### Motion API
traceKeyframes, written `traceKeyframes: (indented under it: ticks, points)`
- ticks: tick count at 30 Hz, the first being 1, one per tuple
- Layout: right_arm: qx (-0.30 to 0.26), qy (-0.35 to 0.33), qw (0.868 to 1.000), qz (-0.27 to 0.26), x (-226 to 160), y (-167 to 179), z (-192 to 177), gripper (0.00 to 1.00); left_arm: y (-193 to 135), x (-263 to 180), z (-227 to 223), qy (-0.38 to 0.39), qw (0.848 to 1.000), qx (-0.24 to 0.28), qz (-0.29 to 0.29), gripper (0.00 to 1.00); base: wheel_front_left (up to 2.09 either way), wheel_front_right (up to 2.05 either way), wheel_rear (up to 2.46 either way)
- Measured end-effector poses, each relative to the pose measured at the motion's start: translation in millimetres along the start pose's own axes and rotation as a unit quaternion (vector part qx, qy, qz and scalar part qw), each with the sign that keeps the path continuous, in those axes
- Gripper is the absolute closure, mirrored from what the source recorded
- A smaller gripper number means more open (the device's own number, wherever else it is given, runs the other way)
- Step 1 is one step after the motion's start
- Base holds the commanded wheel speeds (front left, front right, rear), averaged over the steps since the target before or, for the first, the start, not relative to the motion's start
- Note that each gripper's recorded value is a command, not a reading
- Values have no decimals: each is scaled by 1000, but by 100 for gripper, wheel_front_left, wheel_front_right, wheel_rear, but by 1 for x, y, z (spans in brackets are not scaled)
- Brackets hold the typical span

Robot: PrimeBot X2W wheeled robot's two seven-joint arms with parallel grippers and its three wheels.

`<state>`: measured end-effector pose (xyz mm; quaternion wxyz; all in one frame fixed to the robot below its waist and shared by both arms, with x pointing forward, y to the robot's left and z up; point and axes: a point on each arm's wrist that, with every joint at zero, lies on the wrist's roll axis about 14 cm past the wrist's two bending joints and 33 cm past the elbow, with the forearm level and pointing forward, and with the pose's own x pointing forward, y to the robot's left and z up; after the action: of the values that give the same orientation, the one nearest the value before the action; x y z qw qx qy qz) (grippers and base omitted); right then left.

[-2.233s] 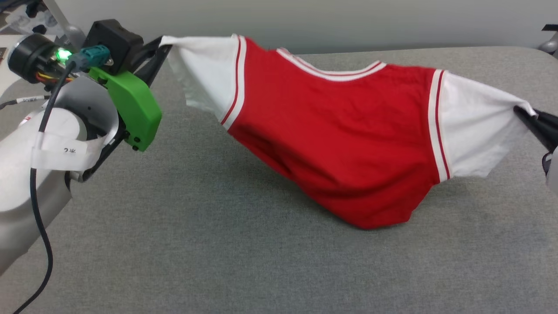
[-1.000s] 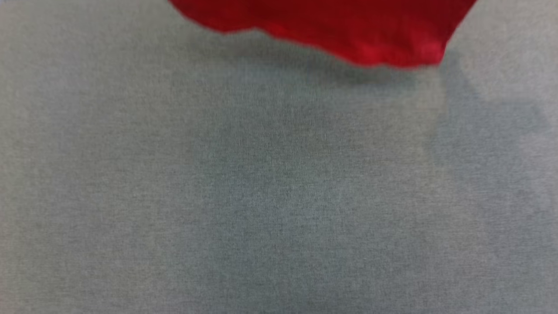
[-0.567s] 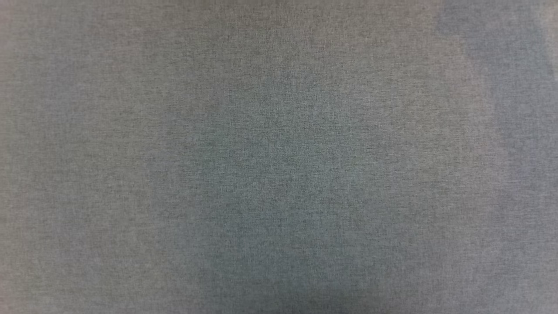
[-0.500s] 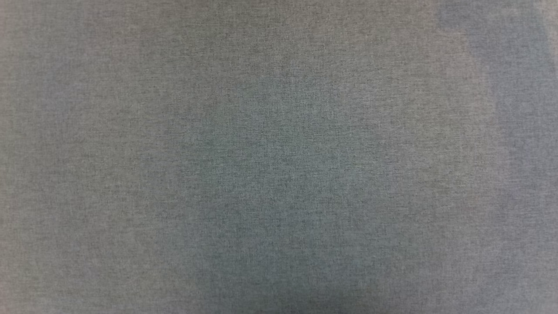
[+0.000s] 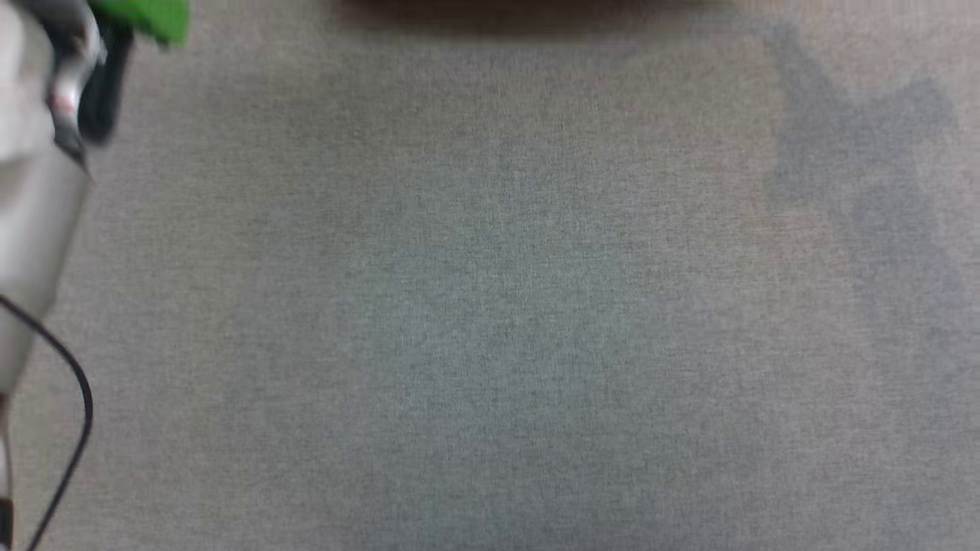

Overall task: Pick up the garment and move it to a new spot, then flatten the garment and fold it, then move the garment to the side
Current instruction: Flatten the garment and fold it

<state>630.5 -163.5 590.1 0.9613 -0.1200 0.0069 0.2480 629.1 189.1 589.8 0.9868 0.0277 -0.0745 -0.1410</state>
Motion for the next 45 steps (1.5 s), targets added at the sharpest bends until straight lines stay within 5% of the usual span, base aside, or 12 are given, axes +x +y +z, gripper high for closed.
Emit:
traceKeyframes:
  ticks: [13,24,33,40,43,45]
  points:
    - [101,127,985,63,-126,92,-105,100,-20,-169,-88,143,985,-80,56,100,0,0,0]
    - [195,199,960,17,-244,141,-163,100,-22,-294,-121,231,959,-116,120,100,0,0,0]
    - [231,229,945,-15,-299,158,-187,100,-35,-343,-128,258,948,-128,138,100,0,0,0]
    - [247,237,939,-24,-304,162,-192,100,-41,-347,-125,251,948,-134,142,100,0,0,0]
    - [256,224,940,-38,-298,155,-187,0,-45,-344,-121,242,950,-136,140,100,0,0,0]
    - [255,216,941,-46,-295,148,-184,0,-48,-341,-119,236,951,-139,141,100,0,0,0]
